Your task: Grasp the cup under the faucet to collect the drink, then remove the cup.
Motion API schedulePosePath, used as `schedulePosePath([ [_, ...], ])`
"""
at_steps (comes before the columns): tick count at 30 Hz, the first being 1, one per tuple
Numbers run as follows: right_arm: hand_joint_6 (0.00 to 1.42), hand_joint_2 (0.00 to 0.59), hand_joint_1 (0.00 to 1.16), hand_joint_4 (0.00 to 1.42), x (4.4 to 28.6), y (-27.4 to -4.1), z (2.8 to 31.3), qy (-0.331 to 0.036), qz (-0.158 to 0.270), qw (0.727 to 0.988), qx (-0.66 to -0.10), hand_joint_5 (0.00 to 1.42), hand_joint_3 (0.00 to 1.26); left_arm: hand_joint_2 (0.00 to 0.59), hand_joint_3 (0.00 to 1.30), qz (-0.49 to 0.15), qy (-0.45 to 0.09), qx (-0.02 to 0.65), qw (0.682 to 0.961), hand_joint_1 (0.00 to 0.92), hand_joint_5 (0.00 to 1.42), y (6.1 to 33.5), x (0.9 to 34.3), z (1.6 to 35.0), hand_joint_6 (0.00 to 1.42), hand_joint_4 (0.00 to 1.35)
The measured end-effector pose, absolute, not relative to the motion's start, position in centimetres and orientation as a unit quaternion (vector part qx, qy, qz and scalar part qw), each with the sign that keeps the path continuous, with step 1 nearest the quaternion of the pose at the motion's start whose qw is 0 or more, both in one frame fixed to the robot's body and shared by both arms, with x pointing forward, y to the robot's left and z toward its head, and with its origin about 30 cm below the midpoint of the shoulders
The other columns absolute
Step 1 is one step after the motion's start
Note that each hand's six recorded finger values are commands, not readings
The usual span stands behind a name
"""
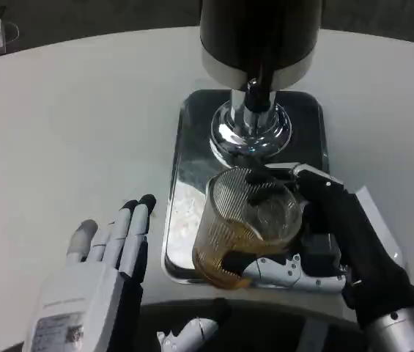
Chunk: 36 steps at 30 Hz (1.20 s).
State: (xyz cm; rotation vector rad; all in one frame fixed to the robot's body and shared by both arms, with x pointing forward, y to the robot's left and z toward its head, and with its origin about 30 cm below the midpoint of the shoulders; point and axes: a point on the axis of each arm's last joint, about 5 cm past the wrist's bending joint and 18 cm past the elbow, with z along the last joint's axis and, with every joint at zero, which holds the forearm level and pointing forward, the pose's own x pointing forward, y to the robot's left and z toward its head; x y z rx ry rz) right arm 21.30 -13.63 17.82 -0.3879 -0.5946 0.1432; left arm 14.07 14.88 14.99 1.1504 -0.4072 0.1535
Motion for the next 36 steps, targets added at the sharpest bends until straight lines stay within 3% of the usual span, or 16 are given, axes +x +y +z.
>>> schedulePosePath([
  [8, 1.42, 0.068, 1.16, 1.04, 20.2, -14.3, 18.5, -0.312, 0.074, 0.928, -0.189, 1.23, 0.83, 0.098, 0.0, 0.08, -0.178, 0.55, 0.812, 0.0, 0.05, 14.5, 13.6, 14.5, 0.0, 0.0],
  [25, 1.42, 0.082, 1.16, 1.05, 17.7, -16.1, 19.8, -0.348, 0.09, 0.913, -0.194, 1.23, 0.83, 0.053, 0.0, 0.103, -0.165, 0.616, 0.764, 0.0, 0.02, 12.7, 11.7, 15.0, 0.0, 0.0],
  [36, 1.42, 0.082, 1.16, 1.05, 16.4, -17.4, 20.3, -0.368, 0.095, 0.901, -0.211, 1.22, 0.82, 0.031, 0.0, 0.094, -0.202, 0.642, 0.734, 0.0, 0.0, 11.2, 10.5, 16.7, 0.0, 0.0],
])
